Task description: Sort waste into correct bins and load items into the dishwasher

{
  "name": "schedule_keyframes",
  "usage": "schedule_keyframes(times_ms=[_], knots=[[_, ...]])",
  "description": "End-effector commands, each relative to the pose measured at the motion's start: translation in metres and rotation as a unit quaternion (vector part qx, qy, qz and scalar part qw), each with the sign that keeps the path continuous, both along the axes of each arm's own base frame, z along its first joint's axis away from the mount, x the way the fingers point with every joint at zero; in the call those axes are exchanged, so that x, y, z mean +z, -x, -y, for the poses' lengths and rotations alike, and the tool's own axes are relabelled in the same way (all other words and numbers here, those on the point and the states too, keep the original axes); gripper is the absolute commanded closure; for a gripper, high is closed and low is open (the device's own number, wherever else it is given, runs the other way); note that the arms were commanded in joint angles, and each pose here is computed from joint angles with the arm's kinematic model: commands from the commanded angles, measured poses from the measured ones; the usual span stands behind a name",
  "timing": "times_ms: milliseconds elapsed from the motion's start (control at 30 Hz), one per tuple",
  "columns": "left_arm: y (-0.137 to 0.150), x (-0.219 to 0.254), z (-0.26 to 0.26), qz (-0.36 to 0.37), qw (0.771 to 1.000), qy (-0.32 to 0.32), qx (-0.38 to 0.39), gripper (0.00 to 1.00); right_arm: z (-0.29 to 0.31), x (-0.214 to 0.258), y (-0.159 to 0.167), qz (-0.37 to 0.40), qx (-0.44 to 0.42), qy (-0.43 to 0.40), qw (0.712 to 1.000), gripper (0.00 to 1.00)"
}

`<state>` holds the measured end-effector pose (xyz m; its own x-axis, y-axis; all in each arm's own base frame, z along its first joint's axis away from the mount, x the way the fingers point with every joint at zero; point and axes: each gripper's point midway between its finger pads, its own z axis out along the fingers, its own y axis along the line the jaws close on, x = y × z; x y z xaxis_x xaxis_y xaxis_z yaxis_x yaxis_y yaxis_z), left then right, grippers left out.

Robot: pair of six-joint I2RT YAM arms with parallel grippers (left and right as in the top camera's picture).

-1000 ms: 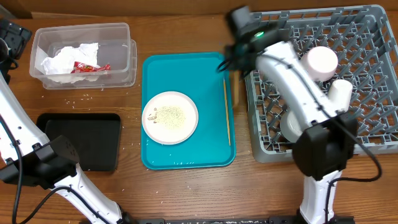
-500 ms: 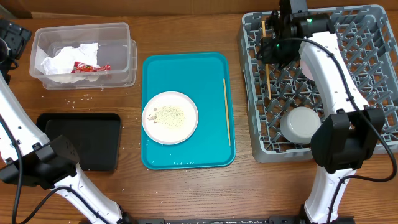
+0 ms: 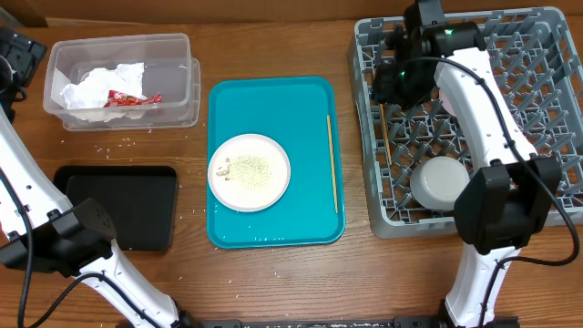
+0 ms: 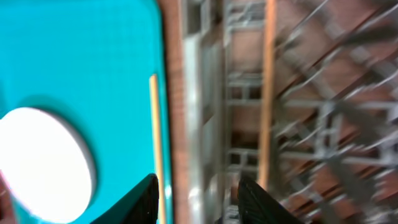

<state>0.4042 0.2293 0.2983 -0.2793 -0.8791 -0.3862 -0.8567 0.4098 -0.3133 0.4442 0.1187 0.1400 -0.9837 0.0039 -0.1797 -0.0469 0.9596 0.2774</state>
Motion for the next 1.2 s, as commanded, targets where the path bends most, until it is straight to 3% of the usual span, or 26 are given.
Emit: schedule_keyframes(times_ms=[0, 333, 467, 633, 1167], knots=[[-0.002, -0.002, 0.001, -0.006, 1.0, -0.007, -0.01, 0.0, -0.043, 0.012, 0.018, -0.015, 0.02, -0.038, 0.999, 0.57], [-0.002, -0.002, 0.001, -0.006, 1.0, -0.007, -0.01, 0.0, -0.092, -0.022, 0.034, 0.021, -0.003, 0.092, 0.996, 0.61], [-0.002, -0.002, 0.001, -0.006, 1.0, -0.007, -0.01, 0.0, -0.109, -0.059, 0.048, 0.016, 0.008, 0.099, 0.995, 0.6], [-0.002, -0.002, 0.001, -0.006, 1.0, -0.007, -0.01, 0.0, -0.1, -0.085, 0.054, 0.018, 0.007, 0.125, 0.992, 0.51], [-0.002, -0.002, 0.001, -0.006, 1.0, -0.007, -0.01, 0.0, -0.099, -0.119, 0.073, -0.009, -0.004, 0.116, 0.993, 0.52]])
